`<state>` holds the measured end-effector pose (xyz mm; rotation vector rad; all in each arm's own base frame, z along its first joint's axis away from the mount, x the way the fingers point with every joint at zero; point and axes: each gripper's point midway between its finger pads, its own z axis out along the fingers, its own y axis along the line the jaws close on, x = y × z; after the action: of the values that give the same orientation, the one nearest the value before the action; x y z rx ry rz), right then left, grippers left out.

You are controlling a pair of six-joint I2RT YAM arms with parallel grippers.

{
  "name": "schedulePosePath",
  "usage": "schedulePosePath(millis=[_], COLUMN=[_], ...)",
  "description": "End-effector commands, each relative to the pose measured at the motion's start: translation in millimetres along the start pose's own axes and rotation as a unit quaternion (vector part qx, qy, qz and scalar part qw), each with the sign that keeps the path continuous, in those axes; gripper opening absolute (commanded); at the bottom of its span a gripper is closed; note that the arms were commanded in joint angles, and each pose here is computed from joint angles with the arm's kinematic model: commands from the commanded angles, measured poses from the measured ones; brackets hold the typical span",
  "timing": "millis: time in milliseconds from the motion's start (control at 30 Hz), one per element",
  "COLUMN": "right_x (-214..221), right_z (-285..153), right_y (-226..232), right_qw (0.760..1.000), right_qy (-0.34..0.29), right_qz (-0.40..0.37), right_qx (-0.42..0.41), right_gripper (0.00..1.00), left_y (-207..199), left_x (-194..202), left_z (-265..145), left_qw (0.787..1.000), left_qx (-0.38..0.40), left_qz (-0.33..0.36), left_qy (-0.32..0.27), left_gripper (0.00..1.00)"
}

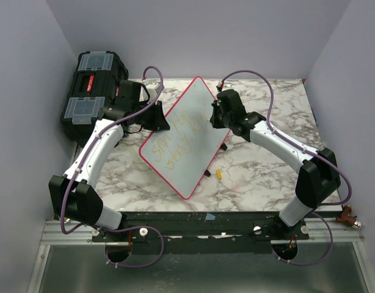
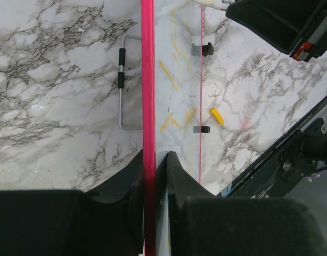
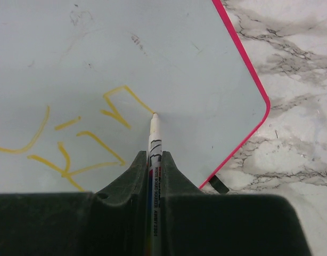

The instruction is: Write a sentence on the whiteboard

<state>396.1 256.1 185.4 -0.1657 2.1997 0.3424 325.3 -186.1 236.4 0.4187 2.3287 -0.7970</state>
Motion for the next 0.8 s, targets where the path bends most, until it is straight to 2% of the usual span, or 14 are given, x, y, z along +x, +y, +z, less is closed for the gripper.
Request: schedulePosePath(millis=[0,467,767], right_x=[28.8,-15.8,-38.8], right_z=[4.4,-23.4,-30.2], right_y=[7.1,11.0,-8.2], right_qw=[0.999,1.0,0.998], right_qy=[0.036,-0.008,-0.025], right_qz=[0.001,0.002,0.031], right_qx=[-0.02,-0.027,-0.042], right_gripper=[0.01,0.01,0.01], left_y=[6.1,5.3,5.3], left_x=[-20.4,-22.0,-25.5], left_z=[-3.9,-4.7,-6.4], left_qw=[0.997,0.997,0.996], left_qx=[-0.022,-0.023,-0.026], left_qz=[0.071,0.073,0.076], left_qy=[-0.032,-0.033,-0.033], left_gripper=[0.0,0.0,0.0])
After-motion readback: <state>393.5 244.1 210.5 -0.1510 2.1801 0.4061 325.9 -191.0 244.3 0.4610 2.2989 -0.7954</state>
